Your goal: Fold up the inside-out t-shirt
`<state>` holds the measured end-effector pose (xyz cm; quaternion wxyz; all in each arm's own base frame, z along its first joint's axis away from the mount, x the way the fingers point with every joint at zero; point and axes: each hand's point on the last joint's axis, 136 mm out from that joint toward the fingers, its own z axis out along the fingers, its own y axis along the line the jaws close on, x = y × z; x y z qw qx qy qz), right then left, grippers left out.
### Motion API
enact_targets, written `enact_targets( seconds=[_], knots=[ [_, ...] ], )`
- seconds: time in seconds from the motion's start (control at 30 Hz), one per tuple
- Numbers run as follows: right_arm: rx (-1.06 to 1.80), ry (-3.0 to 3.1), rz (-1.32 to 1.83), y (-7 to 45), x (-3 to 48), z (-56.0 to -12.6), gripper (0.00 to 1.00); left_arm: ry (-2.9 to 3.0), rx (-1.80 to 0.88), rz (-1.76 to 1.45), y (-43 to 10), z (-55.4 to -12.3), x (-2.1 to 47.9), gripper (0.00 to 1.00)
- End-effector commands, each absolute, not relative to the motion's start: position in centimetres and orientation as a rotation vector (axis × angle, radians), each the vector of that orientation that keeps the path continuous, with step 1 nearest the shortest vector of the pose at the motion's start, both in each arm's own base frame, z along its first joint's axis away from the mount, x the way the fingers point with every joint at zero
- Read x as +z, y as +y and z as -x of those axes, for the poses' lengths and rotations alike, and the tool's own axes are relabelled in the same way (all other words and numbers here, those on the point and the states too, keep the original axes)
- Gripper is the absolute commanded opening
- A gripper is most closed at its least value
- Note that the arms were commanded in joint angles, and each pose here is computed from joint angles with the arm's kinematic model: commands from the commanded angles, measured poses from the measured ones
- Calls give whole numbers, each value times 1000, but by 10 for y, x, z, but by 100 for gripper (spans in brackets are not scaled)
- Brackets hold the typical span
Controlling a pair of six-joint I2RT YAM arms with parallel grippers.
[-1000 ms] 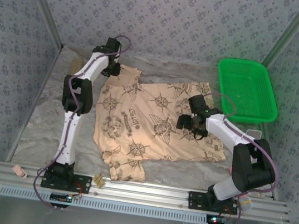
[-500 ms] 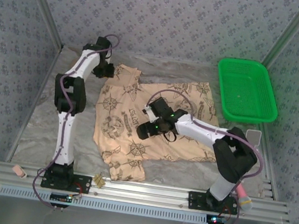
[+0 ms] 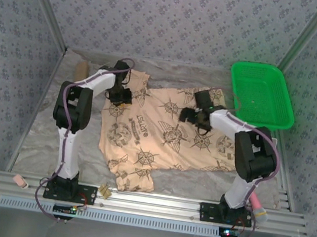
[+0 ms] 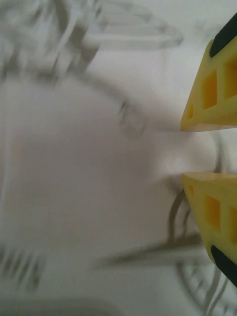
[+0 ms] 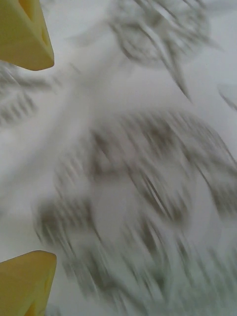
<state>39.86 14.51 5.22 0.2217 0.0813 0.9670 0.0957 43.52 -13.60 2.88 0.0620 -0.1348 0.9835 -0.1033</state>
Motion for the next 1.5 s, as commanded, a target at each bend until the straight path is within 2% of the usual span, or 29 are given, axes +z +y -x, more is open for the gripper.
enact_targets(
  seconds=[0.0,0.2,0.5,0.6,0.73,0.87,1.0,1.1,1.2,1.27,1.4,1.47],
  knots=[
    [294,2613,-364,127,64,-432,96,3000,-157,527,-98,-441,11,27],
    [279,2613,-338,115,63,-465,94,3027,-60,422,-77,-474,4,27],
    [295,2628,-376,117,50,-505,93,2939,-117,309,-63,-541,16,28],
    [340,2615,-345,126,58,-505,92,2866,-245,277,-72,-564,27,28],
    [355,2566,-228,139,93,-490,92,2758,-359,227,-87,-584,61,29],
    [474,2465,103,180,135,-458,92,2656,-409,197,-97,-585,122,30],
    [619,2307,705,257,165,-389,91,2653,-369,173,-103,-551,168,31],
    [652,1994,1361,324,172,-294,92,2732,-284,293,-89,-499,177,32],
    [581,1498,1883,358,141,-200,95,2806,-256,463,-71,-439,159,32],
    [551,1299,1973,379,126,-171,95,2796,-279,506,-70,-400,146,32],
    [523,1246,2086,409,93,-146,84,2810,-279,598,-64,-329,123,33],
    [526,1235,2112,419,76,-141,74,2834,-291,622,-65,-297,110,33]
  ],
)
